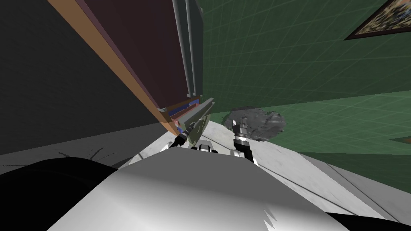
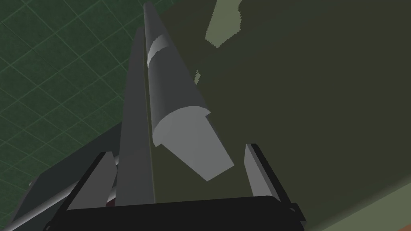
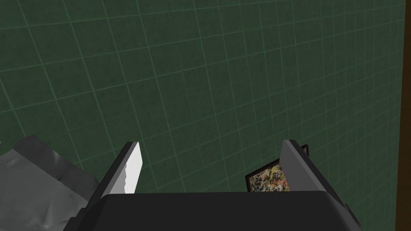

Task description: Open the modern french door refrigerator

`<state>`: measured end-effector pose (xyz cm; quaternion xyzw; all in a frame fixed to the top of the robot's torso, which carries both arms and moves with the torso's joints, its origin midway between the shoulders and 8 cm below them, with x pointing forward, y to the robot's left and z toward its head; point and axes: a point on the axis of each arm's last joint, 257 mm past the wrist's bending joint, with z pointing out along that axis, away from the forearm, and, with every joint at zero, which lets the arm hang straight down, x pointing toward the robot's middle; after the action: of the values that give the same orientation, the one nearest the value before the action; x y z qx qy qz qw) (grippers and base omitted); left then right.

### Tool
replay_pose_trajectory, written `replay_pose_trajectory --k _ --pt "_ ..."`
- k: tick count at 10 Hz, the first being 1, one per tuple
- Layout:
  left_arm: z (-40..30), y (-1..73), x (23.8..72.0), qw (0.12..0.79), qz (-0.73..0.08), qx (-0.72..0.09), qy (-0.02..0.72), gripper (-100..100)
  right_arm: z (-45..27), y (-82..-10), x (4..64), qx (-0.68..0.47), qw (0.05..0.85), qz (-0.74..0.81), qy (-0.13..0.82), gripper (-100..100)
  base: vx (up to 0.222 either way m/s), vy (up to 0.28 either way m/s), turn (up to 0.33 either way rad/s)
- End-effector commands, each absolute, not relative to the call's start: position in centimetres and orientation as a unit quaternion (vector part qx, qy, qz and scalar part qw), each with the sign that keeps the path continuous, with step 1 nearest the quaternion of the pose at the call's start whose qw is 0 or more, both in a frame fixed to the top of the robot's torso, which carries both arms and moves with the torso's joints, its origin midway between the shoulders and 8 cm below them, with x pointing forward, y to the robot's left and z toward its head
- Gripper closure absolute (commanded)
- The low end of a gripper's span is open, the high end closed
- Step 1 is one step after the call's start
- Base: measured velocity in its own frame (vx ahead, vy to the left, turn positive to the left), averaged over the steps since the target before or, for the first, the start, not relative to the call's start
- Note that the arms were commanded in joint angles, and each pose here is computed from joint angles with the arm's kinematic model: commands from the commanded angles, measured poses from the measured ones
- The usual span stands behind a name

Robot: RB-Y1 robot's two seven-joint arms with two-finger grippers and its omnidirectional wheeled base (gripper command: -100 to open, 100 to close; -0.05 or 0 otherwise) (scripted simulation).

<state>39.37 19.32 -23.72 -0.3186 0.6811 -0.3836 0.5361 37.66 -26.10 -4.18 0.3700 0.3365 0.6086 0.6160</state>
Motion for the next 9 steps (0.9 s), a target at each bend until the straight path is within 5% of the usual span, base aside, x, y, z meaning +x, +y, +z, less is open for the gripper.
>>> replay_pose_trajectory --k 1,7,8,9 --pt "-22.2 19.3 38.6 0.537 -0.384 -0.317 0.681 -100 -4.2 -26.1 37.7 0.37 0.616 0.609 0.336 0 0.027 0.025 0.043" --pt "-20.2 18.9 37.4 0.536 -0.385 -0.316 0.682 -100 -4.2 -26.1 37.7 0.37 0.616 0.609 0.336 0 0.011 0.007 0.022" --pt "-20.2 18.9 37.3 0.536 -0.385 -0.316 0.682 0 -4.2 -26.1 37.7 0.37 0.616 0.609 0.336 0 0.0 0.0 0.0" --pt "-20.2 18.9 37.3 0.536 -0.385 -0.316 0.682 0 -4.2 -26.1 37.7 0.37 0.616 0.609 0.336 0 0.0 0.0 0.0"
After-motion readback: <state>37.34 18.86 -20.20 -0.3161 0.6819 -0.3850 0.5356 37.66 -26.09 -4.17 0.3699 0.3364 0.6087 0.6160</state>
